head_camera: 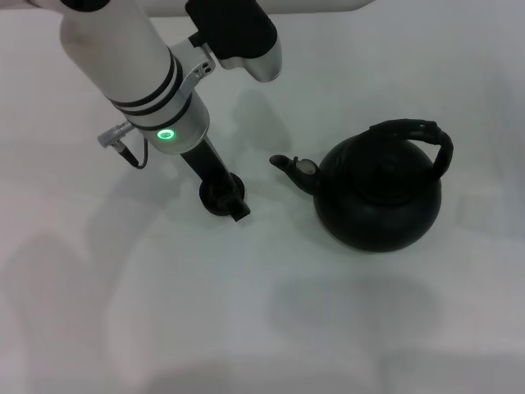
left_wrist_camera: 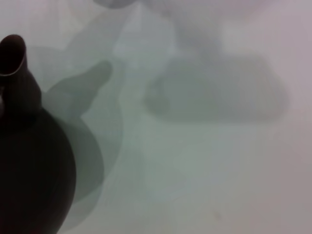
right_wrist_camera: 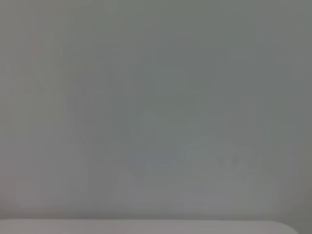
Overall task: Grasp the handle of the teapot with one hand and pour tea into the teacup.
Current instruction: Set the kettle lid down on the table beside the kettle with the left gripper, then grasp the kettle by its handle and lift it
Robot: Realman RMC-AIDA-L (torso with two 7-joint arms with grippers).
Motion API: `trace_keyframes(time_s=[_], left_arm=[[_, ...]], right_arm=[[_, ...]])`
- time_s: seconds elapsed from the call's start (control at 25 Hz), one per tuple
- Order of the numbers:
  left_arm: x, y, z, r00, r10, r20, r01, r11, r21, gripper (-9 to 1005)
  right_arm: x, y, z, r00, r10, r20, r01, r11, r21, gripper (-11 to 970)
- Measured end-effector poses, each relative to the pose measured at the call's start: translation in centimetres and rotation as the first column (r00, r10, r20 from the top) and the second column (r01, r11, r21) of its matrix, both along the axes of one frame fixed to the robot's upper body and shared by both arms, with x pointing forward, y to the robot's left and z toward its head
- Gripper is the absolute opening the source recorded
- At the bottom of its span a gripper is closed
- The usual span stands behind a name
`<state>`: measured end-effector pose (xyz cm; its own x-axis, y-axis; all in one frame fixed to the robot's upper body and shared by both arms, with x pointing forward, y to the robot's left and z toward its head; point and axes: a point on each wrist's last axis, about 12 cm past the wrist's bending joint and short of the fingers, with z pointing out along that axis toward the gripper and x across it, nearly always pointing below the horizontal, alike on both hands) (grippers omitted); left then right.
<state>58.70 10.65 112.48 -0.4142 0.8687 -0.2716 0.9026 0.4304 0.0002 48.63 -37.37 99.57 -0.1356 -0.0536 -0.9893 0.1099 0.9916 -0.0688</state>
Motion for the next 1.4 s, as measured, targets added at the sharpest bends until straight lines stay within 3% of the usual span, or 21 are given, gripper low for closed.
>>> trace_keyframes(time_s=[0.32, 0.56, 0.72, 0.84, 1.04, 1.12, 1.16, 1.32, 1.4], left_arm=[[-0.6, 0.8, 1.3, 0.998, 0.008, 0.064, -0.005, 0.999, -0.045, 849], [-1.2, 3.0, 2.7, 0.985, 0.073, 0.159, -0.053, 0.991, -0.126, 849], [-2.1, 5.7, 3.2, 0.96, 0.152, 0.237, -0.091, 0.964, -0.252, 848], [-2.9, 8.2, 3.0, 0.93, 0.239, 0.279, -0.12, 0.916, -0.384, 848], [-4.6, 12.8, 1.8, 0.872, 0.37, 0.32, -0.11, 0.785, -0.609, 848], [-5.3, 14.1, 0.8, 0.851, 0.412, 0.327, -0.1, 0.736, -0.669, 848], [-5.7, 14.9, 0.1, 0.836, 0.438, 0.332, -0.093, 0.708, -0.7, 848], [-7.4, 17.6, -2.8, 0.767, 0.547, 0.336, -0.078, 0.599, -0.797, 848], [-8.2, 18.4, -4.3, 0.734, 0.583, 0.348, -0.065, 0.571, -0.818, 848]], right_arm=[[-0.2, -0.3, 0.0, 1.0, -0.006, -0.004, 0.006, 1.0, -0.007, 878], [-0.6, -0.8, 0.0, 1.0, -0.011, -0.005, 0.011, 0.999, -0.035, 877], [-0.8, -0.9, 0.0, 0.999, 0.04, -0.021, -0.042, 0.996, -0.079, 877], [-0.8, -0.9, 0.1, 0.994, 0.106, -0.029, -0.108, 0.989, -0.099, 877], [-0.3, -1.7, 1.0, 0.959, 0.272, -0.083, -0.273, 0.962, -0.008, 878], [-0.2, -2.8, 2.5, 0.911, 0.39, -0.136, -0.384, 0.921, 0.066, 877], [-0.2, -2.8, 2.5, 0.911, 0.39, -0.136, -0.384, 0.921, 0.066, 877], [-1.0, -4.0, 5.7, 0.85, 0.483, -0.211, -0.476, 0.875, 0.086, 875], [-1.7, -4.1, 7.4, 0.823, 0.506, -0.259, -0.507, 0.859, 0.065, 874]])
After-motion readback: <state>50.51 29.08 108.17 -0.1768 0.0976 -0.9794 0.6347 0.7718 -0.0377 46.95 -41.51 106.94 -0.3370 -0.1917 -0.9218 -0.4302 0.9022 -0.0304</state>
